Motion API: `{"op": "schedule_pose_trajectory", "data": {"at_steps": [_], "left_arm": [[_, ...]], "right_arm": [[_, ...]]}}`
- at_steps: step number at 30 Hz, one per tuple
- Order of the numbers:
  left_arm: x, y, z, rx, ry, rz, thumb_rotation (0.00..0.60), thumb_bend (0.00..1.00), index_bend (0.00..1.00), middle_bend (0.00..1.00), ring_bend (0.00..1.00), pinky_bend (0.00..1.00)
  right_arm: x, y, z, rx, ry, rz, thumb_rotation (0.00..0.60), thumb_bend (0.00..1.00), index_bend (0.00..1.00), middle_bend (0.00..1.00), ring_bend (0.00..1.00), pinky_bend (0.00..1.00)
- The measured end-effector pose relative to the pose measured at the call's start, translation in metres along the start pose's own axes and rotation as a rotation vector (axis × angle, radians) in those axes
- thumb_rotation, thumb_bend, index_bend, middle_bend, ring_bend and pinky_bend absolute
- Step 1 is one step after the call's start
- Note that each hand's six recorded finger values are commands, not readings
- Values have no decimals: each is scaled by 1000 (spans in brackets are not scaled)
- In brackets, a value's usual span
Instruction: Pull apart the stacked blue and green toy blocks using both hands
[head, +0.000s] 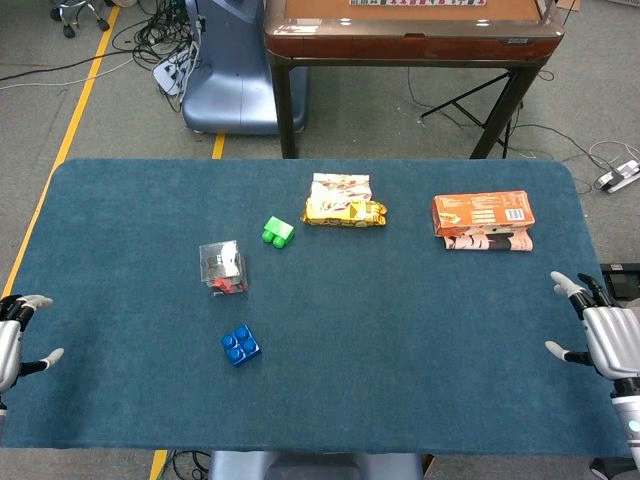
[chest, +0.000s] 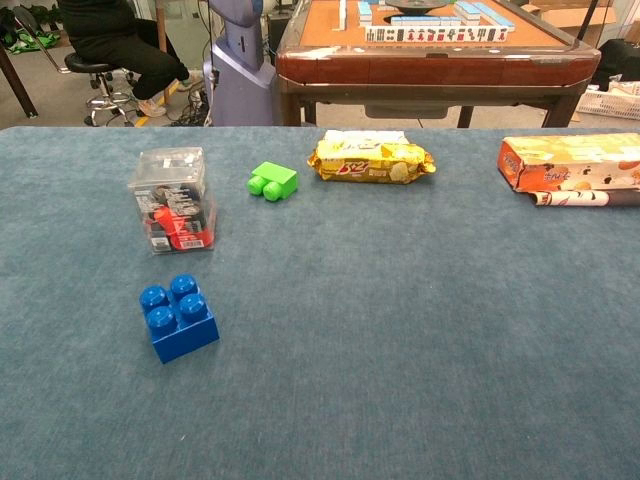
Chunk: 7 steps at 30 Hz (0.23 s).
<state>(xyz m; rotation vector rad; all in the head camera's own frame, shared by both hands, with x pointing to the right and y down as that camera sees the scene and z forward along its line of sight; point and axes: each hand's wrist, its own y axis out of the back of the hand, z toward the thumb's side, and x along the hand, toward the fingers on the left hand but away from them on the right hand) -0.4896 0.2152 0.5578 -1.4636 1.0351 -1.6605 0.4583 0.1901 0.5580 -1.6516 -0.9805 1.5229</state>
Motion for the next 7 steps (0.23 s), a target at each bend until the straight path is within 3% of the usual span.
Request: {"op": "schedule_pose_trajectory", "data": {"at_steps": [7], "left_arm": [[-6, -6, 2, 7, -11, -31, 600, 0, 334, 259, 163, 252]], "right_arm": [[7, -4, -4, -19, -13, -7, 600, 0, 154, 269, 284, 348]]}}
